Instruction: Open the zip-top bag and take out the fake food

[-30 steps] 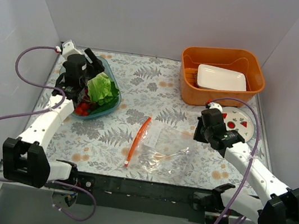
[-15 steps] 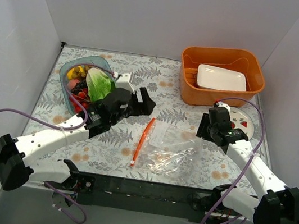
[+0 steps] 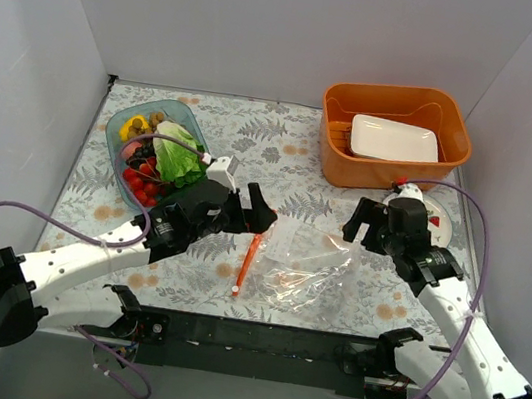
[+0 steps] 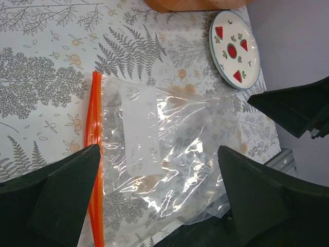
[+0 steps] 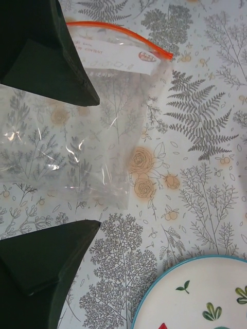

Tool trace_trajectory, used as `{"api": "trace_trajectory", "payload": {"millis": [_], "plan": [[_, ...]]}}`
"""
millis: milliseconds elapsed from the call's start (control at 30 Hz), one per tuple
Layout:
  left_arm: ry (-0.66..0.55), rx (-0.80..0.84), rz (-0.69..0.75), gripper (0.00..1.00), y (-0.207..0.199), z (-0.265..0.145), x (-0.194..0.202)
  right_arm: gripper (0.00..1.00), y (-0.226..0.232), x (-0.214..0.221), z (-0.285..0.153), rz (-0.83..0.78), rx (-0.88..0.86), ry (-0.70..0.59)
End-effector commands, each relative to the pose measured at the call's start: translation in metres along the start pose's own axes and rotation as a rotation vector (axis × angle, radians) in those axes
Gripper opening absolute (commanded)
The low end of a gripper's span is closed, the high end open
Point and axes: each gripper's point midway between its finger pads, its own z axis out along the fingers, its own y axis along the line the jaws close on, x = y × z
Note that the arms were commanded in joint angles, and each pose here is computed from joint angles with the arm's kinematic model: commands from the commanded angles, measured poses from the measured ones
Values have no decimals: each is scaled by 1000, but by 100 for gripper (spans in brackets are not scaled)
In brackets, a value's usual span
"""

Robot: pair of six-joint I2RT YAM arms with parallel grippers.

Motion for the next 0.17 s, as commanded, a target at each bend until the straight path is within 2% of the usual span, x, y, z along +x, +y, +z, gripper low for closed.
{"api": "trace_trajectory", "payload": {"millis": [0,133], "plan": [[-35,47,-34,98,-14,-8,-12,98,11,-8,-11,19,-61,-31],[-35,76,-16,98,-22,-8,-16,98,13,-9,-16,29,-82,-48]]}}
